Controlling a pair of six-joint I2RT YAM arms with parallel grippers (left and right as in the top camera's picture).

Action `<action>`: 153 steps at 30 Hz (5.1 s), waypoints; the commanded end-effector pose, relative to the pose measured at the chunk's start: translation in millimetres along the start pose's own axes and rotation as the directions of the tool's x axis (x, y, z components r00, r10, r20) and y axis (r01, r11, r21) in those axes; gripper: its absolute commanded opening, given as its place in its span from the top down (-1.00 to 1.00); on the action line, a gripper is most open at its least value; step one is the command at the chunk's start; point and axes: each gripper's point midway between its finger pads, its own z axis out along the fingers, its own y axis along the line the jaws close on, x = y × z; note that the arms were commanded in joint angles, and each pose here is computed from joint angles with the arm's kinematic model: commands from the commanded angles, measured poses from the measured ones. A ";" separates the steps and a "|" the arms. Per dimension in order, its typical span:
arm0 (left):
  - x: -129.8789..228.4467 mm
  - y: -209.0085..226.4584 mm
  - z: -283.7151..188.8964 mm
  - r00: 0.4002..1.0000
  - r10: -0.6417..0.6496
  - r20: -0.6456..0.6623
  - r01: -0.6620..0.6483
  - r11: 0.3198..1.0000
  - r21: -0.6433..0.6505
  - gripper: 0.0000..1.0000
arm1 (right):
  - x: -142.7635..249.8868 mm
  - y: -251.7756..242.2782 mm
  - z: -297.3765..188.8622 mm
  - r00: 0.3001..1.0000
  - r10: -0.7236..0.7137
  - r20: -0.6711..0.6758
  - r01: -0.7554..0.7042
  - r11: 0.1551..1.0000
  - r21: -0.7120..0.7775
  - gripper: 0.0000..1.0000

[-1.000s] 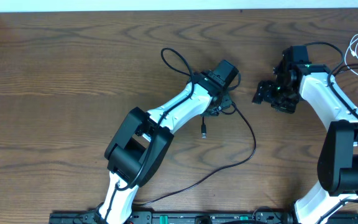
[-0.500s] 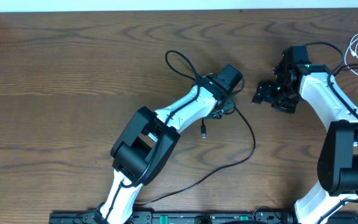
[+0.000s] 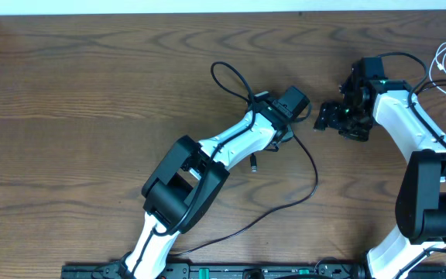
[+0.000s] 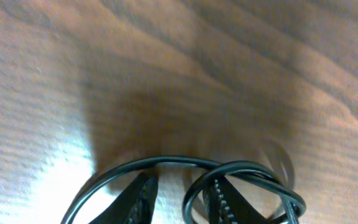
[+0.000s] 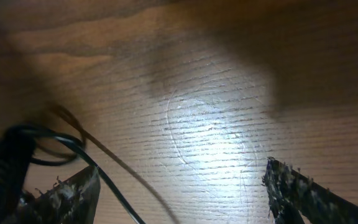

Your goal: Untangle cables

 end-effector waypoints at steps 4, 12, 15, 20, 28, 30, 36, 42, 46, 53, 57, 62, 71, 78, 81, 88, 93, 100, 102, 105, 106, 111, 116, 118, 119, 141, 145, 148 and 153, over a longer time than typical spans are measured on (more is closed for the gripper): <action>0.7 28.1 33.8 0.999 0.022 0.031 -0.019 0.993 -0.112 0.81 | 4.7 -1.6 4.1 0.999 -0.026 -0.024 0.026 1.000 -0.003 -0.62; -3.5 22.1 11.8 0.973 0.232 0.008 -0.231 0.969 -0.089 0.86 | 6.4 26.2 -1.1 0.986 -0.168 -0.017 0.163 0.972 -0.169 -0.54; -5.8 7.6 -23.7 0.935 0.355 -0.029 -0.354 0.935 0.024 0.85 | 10.4 64.2 -22.4 0.948 -0.313 0.051 0.309 0.873 -0.377 -0.49; -18.4 -12.5 -97.0 0.890 0.454 0.036 -0.452 0.871 0.191 0.86 | 8.8 97.3 -64.8 0.900 -0.393 0.190 0.434 0.759 -0.486 -0.44; -21.2 -15.4 -156.2 0.890 0.454 0.037 -0.436 0.826 0.358 0.85 | 21.2 129.8 -113.0 0.858 -0.417 0.301 0.512 0.645 -0.567 -0.33; -19.4 -11.9 -155.0 0.890 0.455 0.023 -0.433 0.831 0.350 0.85 | 25.6 135.5 -112.5 0.850 -0.433 0.299 0.523 0.636 -0.567 -0.31; -19.5 -11.1 -154.9 0.890 0.455 0.022 -0.433 0.832 0.346 0.85 | 23.0 125.1 -84.6 0.921 -0.344 0.184 0.390 0.828 -0.403 -0.29; -19.6 -11.3 -155.7 0.901 0.434 0.015 -0.412 0.842 0.348 0.85 | 19.4 102.6 -55.1 0.988 -0.110 0.107 0.133 0.962 -0.237 -0.30; -18.7 -13.0 -156.4 0.922 0.386 -0.006 -0.359 0.862 0.357 0.85 | 16.5 90.4 -35.5 0.996 -0.021 0.091 0.038 0.980 -0.197 -0.29; -16.6 -22.9 -160.6 0.936 0.351 -0.025 -0.311 0.857 0.410 0.85 | 9.0 119.9 -40.3 0.986 -0.107 0.128 0.146 0.925 -0.352 -0.37; -18.5 -19.0 -159.5 0.938 0.345 -0.033 -0.304 0.864 0.403 0.85 | 7.4 138.3 -64.4 0.953 -0.232 0.196 0.301 0.811 -0.502 -0.41; -17.4 -18.4 -161.9 0.925 0.377 -0.052 -0.316 0.838 0.444 0.85 | 11.8 135.3 -88.2 0.906 -0.327 0.269 0.423 0.684 -0.594 -0.40; -27.9 -14.9 -167.3 0.933 0.344 -0.104 -0.244 0.818 0.521 0.85 | 29.3 131.7 -80.1 0.894 -0.386 0.228 0.443 0.686 -0.577 -0.37; -16.8 -28.7 -179.4 0.921 0.362 -0.146 -0.205 0.767 0.609 0.85 | 13.8 144.9 -61.6 0.940 -0.268 0.212 0.338 0.826 -0.452 -0.40; -18.0 -28.7 -179.4 0.923 0.357 -0.146 -0.200 0.767 0.609 0.85 | 2.7 126.7 -50.3 0.976 -0.111 0.190 0.171 0.927 -0.333 -0.38; -29.8 -36.5 -200.3 0.918 0.346 -0.194 -0.098 0.673 0.733 0.85 | 3.7 91.7 -39.5 0.986 -0.037 0.160 0.071 0.975 -0.210 -0.35; -51.4 -23.8 -197.2 0.937 0.289 -0.197 -0.060 0.688 0.723 0.85 | 12.7 65.1 -29.5 0.993 -0.001 0.117 0.018 0.989 -0.145 -0.32; -66.5 -13.9 -194.7 0.948 0.253 -0.191 -0.042 0.698 0.715 0.85 | 16.8 35.0 -27.2 0.997 0.005 0.083 0.003 0.995 -0.097 -0.25; -68.1 -12.7 -194.0 0.950 0.253 -0.184 -0.048 0.699 0.714 0.85 | 15.7 33.8 -28.1 0.996 -0.015 0.085 0.024 0.994 -0.107 -0.25; -68.7 -10.9 -191.3 0.949 0.276 -0.152 -0.090 0.701 0.708 0.85 | 14.8 41.7 -29.5 0.993 -0.075 0.093 0.088 0.985 -0.150 -0.25; -68.8 -7.8 -187.0 0.952 0.266 -0.152 -0.093 0.724 0.684 0.85 | 14.1 44.8 -30.1 0.992 -0.086 0.097 0.101 0.981 -0.165 -0.26; -71.0 10.5 -162.2 0.968 0.226 -0.110 -0.137 0.841 0.524 0.85 | 8.9 54.9 -32.3 0.987 -0.102 0.122 0.126 0.969 -0.212 -0.26; -83.9 25.1 -148.3 0.980 0.196 -0.042 -0.163 0.899 0.406 0.85 | 19.6 50.3 -25.1 0.991 -0.101 0.086 0.117 0.971 -0.208 -0.19; -90.4 31.0 -145.0 0.981 0.193 -0.023 -0.170 0.909 0.381 0.85 | 30.2 51.0 -19.5 0.989 -0.133 0.060 0.143 0.962 -0.231 -0.17; -92.5 31.9 -144.6 0.979 0.203 -0.014 -0.182 0.907 0.380 0.85 | 35.6 51.6 -17.0 0.987 -0.153 0.049 0.160 0.956 -0.245 -0.16; -101.2 26.9 -144.0 0.930 0.356 0.091 -0.362 0.848 0.387 0.85 | 81.0 39.8 41.4 0.962 -0.265 0.061 0.271 0.927 -0.259 0.63; -100.0 26.9 -144.0 0.930 0.357 0.087 -0.362 0.848 0.388 0.85 | 77.5 46.0 39.3 0.959 -0.270 0.082 0.282 0.916 -0.286 0.98; -92.9 26.0 -144.7 0.929 0.365 0.061 -0.357 0.842 0.405 0.85 | 75.2 65.7 26.2 0.943 -0.309 0.124 0.333 0.863 -0.379 0.98; -68.5 14.9 -154.5 0.919 0.393 -0.026 -0.323 0.789 0.523 0.85 | 64.3 93.3 -14.4 0.909 -0.340 0.239 0.415 0.788 -0.455 0.98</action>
